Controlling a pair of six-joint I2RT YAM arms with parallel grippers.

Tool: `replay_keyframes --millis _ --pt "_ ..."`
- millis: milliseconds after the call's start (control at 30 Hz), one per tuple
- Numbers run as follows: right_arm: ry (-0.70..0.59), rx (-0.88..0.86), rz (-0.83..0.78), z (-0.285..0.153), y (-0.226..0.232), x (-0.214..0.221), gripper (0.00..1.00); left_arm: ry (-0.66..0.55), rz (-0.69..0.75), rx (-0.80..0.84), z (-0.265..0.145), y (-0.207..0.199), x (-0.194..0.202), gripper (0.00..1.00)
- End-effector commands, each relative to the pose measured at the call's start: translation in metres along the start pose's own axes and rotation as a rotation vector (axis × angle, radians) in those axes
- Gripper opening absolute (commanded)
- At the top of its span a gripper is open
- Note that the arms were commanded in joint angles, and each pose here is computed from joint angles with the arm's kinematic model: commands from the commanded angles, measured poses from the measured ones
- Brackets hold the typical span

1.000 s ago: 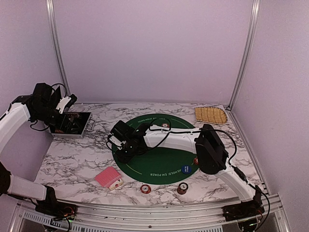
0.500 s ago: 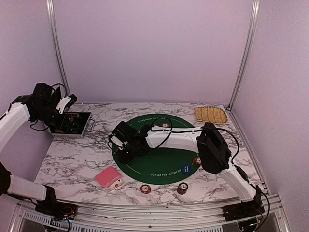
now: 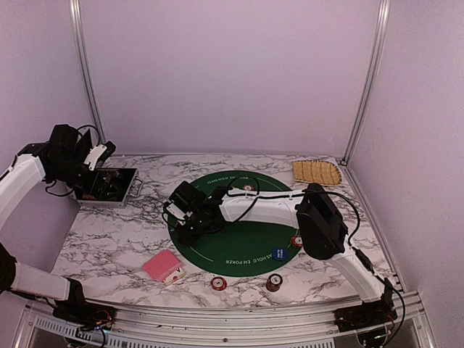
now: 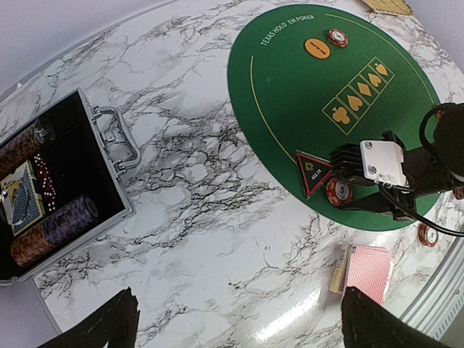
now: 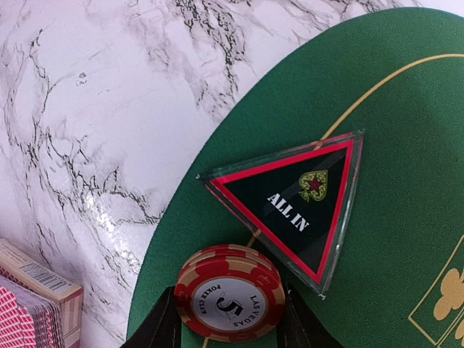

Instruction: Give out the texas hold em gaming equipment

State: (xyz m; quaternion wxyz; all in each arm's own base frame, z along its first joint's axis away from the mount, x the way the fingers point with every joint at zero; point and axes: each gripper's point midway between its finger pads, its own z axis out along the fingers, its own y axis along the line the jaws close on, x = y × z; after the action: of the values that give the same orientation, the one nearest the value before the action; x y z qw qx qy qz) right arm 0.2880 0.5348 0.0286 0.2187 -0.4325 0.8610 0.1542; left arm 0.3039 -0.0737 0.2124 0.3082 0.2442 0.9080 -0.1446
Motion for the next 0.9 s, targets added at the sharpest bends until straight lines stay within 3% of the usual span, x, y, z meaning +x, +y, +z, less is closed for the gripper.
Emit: replay_keyframes --millis 0,133,300,633,867 --pt "0.053 -0.031 0.004 -0.007 0.011 0.013 0.22 -0.014 0.011 0.016 -0.007 -0.005 -0.003 0.99" --pt "0.047 -0.017 0.005 -0.008 0.009 0.01 0.44 -0.016 0.012 0.014 -0.008 -0.005 -0.003 0.99" --pt "0.028 -0.004 0.007 -0.016 0.007 0.003 0.58 -0.015 0.012 0.016 -0.008 -0.005 -0.003 0.99" --pt "-0.051 0.077 0.005 -0.076 -0.007 -0.017 0.6 -0.011 0.011 0.01 -0.007 -0.004 -0.002 0.99" --pt "-0.008 0.068 0.024 -0.132 -0.011 0.025 0.7 -0.009 0.011 0.012 -0.007 -0.004 -0.002 0.99"
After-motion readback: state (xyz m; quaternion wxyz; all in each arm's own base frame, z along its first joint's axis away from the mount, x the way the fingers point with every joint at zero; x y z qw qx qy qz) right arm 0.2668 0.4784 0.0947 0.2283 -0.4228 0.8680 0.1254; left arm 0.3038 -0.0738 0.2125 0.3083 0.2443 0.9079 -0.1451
